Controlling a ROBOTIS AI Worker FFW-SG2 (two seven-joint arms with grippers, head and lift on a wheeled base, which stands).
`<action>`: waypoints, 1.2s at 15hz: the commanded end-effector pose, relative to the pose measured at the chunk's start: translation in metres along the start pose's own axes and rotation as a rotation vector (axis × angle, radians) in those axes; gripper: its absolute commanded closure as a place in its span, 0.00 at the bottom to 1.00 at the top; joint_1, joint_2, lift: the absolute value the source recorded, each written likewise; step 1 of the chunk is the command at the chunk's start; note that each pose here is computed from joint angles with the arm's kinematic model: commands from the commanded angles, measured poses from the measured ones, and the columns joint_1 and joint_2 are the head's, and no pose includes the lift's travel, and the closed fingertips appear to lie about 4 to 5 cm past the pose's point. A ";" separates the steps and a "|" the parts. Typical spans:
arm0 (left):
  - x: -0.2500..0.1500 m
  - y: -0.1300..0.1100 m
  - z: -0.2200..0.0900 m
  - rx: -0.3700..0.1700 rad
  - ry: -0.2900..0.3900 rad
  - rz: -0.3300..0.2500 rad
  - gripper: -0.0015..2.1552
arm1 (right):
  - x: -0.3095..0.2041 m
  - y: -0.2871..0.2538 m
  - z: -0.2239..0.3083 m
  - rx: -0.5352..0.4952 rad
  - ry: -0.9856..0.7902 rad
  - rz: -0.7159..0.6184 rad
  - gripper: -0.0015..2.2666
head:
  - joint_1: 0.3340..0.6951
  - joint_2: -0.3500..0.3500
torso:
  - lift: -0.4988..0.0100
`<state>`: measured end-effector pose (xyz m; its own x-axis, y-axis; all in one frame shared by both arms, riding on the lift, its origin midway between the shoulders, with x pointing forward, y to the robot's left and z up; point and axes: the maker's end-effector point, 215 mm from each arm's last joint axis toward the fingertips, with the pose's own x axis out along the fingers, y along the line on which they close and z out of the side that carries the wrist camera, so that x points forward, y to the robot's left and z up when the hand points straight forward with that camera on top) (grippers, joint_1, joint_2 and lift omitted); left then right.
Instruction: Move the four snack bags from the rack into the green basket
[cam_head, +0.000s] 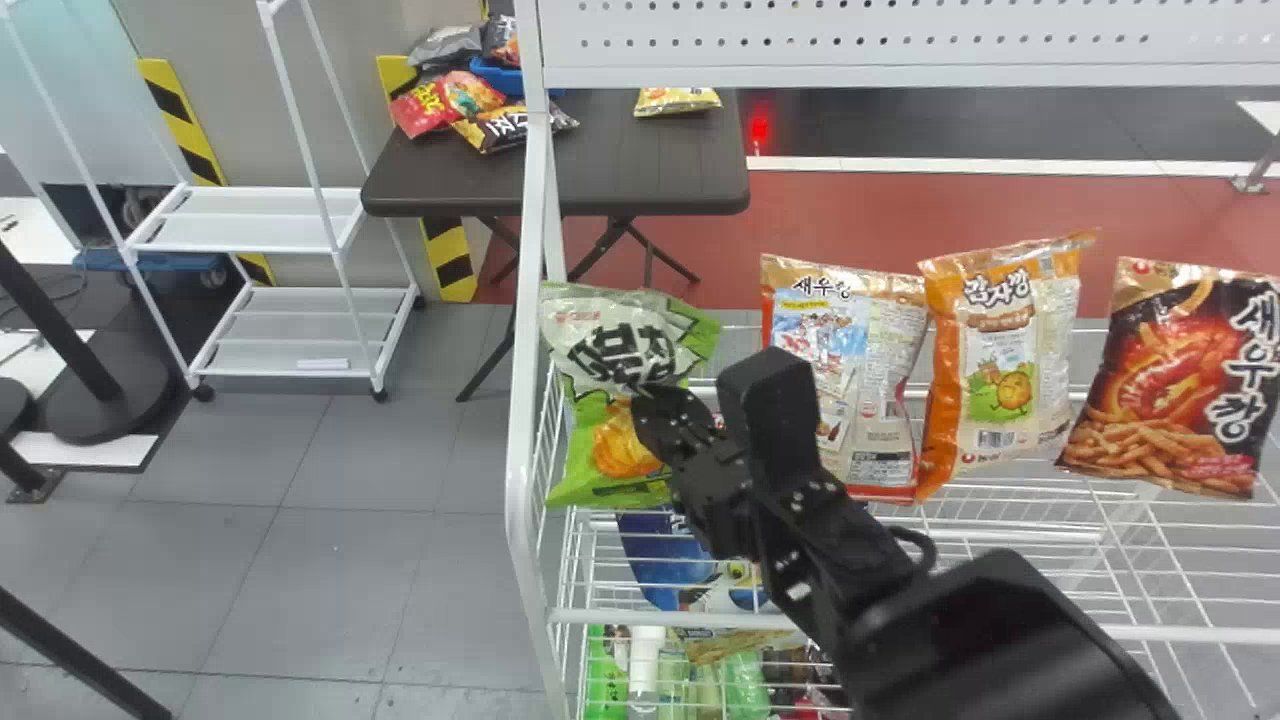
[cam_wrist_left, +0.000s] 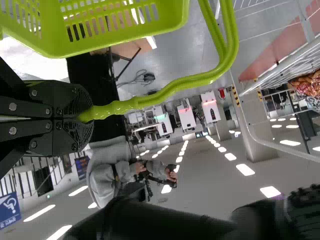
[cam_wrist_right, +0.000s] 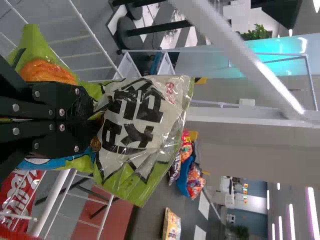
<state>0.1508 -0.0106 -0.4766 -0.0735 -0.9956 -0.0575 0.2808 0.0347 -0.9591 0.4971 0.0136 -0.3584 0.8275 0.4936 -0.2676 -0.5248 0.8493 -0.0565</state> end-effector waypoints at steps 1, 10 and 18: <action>0.001 0.000 0.001 0.001 -0.002 -0.001 0.87 | -0.046 -0.016 0.002 0.006 0.009 -0.056 0.93 | 1.00 0.52 | 0.98; -0.016 0.003 0.010 0.045 -0.110 0.040 0.87 | -0.249 -0.059 -0.078 0.105 0.287 -0.145 0.93 | 1.00 0.01 | 0.98; -0.021 0.003 0.017 0.051 -0.129 0.044 0.87 | -0.311 0.011 -0.224 0.313 0.716 0.007 0.93 | 1.00 0.00 | 0.98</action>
<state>0.1691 0.0100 -0.4738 0.0635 -0.9961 -0.0620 0.3293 0.0796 -0.9409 0.1982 -0.1809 -0.4771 0.4709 0.3348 -0.8161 -0.3576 0.9182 0.1703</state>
